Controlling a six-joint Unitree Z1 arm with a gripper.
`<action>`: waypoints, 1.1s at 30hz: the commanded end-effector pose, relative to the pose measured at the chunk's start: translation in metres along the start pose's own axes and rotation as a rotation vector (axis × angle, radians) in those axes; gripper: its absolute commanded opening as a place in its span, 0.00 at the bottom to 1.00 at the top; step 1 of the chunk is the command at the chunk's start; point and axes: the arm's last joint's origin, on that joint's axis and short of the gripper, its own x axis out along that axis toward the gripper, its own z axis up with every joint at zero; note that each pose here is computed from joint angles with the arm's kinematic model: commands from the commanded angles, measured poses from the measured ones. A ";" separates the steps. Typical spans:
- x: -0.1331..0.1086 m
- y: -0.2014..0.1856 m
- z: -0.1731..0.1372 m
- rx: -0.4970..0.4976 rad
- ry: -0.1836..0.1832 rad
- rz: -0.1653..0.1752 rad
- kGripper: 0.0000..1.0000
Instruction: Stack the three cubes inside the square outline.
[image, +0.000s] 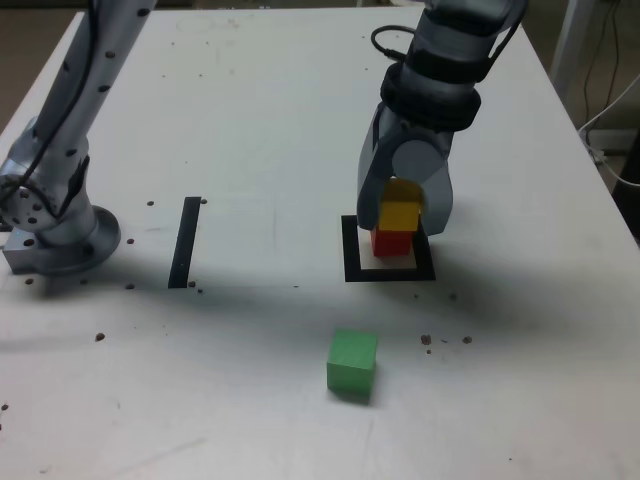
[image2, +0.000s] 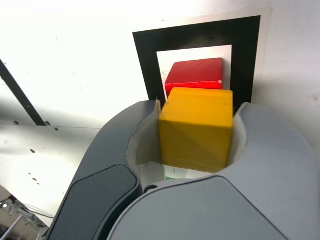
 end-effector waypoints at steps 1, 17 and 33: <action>0.002 0.001 0.001 0.002 0.004 -0.002 0.93; -0.006 0.003 -0.011 0.004 -0.018 0.019 1.00; -0.040 -0.053 -0.066 0.091 -0.082 0.105 1.00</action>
